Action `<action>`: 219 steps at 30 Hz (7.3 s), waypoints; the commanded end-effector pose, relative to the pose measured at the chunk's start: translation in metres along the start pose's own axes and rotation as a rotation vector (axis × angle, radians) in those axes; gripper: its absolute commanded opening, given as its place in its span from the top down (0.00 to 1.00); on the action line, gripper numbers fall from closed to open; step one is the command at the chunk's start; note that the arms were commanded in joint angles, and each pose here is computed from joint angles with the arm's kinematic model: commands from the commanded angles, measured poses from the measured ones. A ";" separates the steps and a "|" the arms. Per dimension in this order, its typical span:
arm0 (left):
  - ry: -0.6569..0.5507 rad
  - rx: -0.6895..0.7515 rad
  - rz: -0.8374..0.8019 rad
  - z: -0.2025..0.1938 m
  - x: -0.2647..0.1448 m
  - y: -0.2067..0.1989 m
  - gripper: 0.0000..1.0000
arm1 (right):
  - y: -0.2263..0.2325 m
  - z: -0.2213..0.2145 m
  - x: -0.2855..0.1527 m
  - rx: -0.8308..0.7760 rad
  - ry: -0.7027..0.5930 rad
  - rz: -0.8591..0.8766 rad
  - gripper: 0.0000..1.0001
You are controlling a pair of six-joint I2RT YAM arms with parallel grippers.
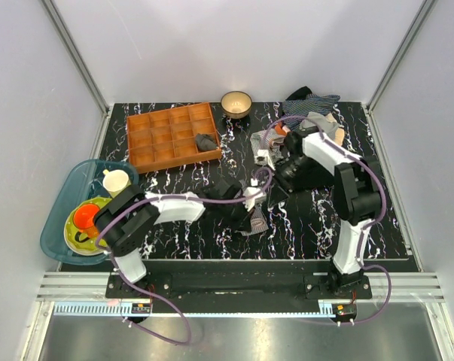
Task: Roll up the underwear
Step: Roll the underwear to the center of the board.
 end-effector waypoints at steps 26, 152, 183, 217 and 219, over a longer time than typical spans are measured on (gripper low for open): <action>0.090 -0.811 -0.326 -0.030 0.017 0.074 1.00 | -0.004 -0.002 0.070 -1.098 0.166 -0.602 0.24; -0.793 0.251 0.331 0.047 -0.156 0.030 0.30 | 0.035 -0.027 0.058 -0.398 0.106 -0.096 0.73; 0.106 0.697 0.161 0.010 0.006 0.020 0.64 | -0.005 -0.020 0.053 -0.016 0.133 0.163 0.66; 0.198 -0.511 -0.404 -0.015 0.009 0.077 0.87 | 0.001 0.010 0.038 -0.968 0.092 -0.606 0.14; 0.186 -0.521 -0.394 -0.015 0.012 0.081 0.84 | -0.010 0.012 0.044 -0.971 0.118 -0.633 0.15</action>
Point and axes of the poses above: each gripper's point midway between its finger pads, its own x axis out along the fingers, its own y axis along the line the jaws close on, z = x × y, the point moved 3 cm from there along -x, back along the fingers, and after that the axes turned 8 degrees about x, right-handed, at the moved point
